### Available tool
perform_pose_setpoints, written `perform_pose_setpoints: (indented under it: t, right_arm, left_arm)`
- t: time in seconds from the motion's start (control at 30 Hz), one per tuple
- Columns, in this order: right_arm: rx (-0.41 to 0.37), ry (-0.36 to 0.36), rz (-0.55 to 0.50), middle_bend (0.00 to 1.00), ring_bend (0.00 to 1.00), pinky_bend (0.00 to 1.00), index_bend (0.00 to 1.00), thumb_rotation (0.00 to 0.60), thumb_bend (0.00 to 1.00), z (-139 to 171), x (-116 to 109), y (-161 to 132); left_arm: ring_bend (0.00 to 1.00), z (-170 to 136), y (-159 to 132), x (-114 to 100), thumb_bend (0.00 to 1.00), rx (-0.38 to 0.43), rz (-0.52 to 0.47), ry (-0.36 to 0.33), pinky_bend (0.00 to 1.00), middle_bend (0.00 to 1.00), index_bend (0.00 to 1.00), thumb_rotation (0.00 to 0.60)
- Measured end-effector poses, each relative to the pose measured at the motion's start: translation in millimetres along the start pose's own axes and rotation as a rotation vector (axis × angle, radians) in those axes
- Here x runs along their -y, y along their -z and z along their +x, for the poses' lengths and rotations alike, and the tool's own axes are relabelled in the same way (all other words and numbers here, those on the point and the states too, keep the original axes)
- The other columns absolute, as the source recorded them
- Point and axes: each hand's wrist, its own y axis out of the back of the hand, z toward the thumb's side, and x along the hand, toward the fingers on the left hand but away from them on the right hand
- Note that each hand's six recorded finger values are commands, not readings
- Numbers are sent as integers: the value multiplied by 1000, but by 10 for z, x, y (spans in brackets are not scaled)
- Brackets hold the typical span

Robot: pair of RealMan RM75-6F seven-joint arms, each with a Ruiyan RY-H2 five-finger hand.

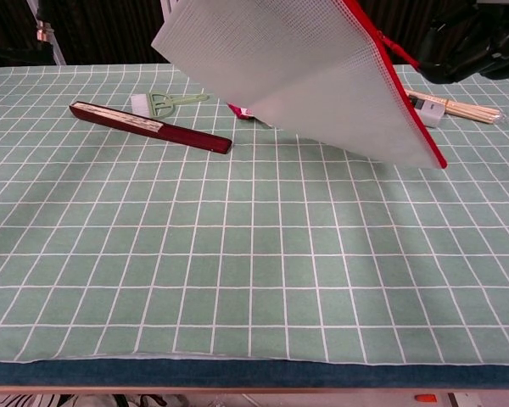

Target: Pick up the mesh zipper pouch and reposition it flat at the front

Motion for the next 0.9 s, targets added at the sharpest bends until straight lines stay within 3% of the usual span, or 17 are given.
perform_pose_setpoints:
  t: [0.57,0.9]
  right_arm:
    - [108,113,-11,1000,1000,961,753,600,584,-126,-468,430]
    - [140,151,-18,1000,1000,961,753,600,585,-136,-628,549]
  left_arm:
    - [0,-128,362,-270,416,-52,40,-35,30,106,639,600]
    - [0,-167,523,-390,416,-80,61,-55,29,106,639,600]
